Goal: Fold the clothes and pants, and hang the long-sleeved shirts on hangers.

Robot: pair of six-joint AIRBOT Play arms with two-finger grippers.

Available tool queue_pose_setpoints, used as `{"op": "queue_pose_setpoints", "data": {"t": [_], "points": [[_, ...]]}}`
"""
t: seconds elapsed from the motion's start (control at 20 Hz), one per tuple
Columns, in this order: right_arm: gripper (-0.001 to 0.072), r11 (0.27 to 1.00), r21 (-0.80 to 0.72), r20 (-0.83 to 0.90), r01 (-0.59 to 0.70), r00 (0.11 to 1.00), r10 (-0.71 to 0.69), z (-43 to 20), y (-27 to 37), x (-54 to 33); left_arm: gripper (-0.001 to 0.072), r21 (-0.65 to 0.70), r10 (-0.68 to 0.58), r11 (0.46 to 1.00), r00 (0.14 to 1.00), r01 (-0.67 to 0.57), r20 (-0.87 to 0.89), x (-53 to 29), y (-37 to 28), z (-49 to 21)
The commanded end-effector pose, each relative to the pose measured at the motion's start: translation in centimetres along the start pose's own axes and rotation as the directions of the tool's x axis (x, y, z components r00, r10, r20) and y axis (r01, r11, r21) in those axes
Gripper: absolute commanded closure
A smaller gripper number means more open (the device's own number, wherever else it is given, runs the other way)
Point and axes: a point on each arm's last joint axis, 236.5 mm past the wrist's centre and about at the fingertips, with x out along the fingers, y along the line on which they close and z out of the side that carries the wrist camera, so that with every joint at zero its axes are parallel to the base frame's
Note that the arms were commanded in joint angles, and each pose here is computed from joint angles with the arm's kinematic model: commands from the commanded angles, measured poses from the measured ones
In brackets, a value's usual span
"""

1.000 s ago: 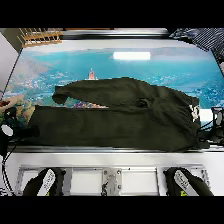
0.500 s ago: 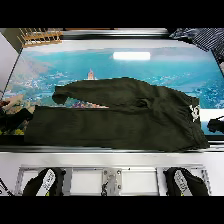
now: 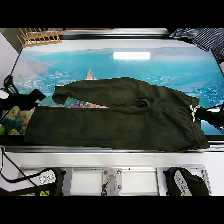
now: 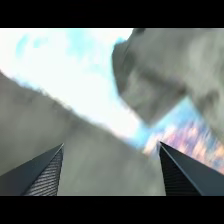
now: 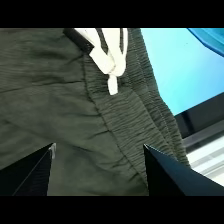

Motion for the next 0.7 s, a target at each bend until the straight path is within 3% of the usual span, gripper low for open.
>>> {"op": "queue_pose_setpoints", "data": {"t": [0.0, 0.25, 0.4, 0.55, 0.65], "points": [[0.0121, 1.0, -0.002, 0.008, -0.027, 1.0, 0.027, 0.2, 0.8, 0.0, 0.0087, -0.025, -0.031, 0.999, 0.999, 0.03, -0.022, 4.4, -2.6, 2.2], [0.0121, 0.999, 0.007, 0.005, -0.037, 0.999, 0.037, 0.1, 1.1, 0.0, 0.0086, 0.008, -0.056, 0.998, 0.988, 0.058, -0.142, 7.9, -6.3, 0.9], [0.0121, 0.999, 0.01, 0.002, -0.043, 0.999, 0.042, 0.0, 1.2, 0.0, 0.0086, -0.044, -0.07, 0.997, 0.978, 0.063, -0.194, 9.7, -7.7, -0.5], [0.0121, 0.999, 0.01, 0.001, -0.042, 0.999, 0.042, 0.0, 1.2, 0.0, 0.0087, -0.173, -0.199, 0.971, 0.963, 0.168, -0.184, 10.6, -10.4, -0.2], [0.0121, 0.999, 0.009, -0.005, -0.041, 0.999, 0.041, -0.1, 1.2, 0.0, 0.0087, -0.191, -0.212, 0.965, 0.965, 0.182, -0.153, 10.7, -10.7, 0.5]]}}
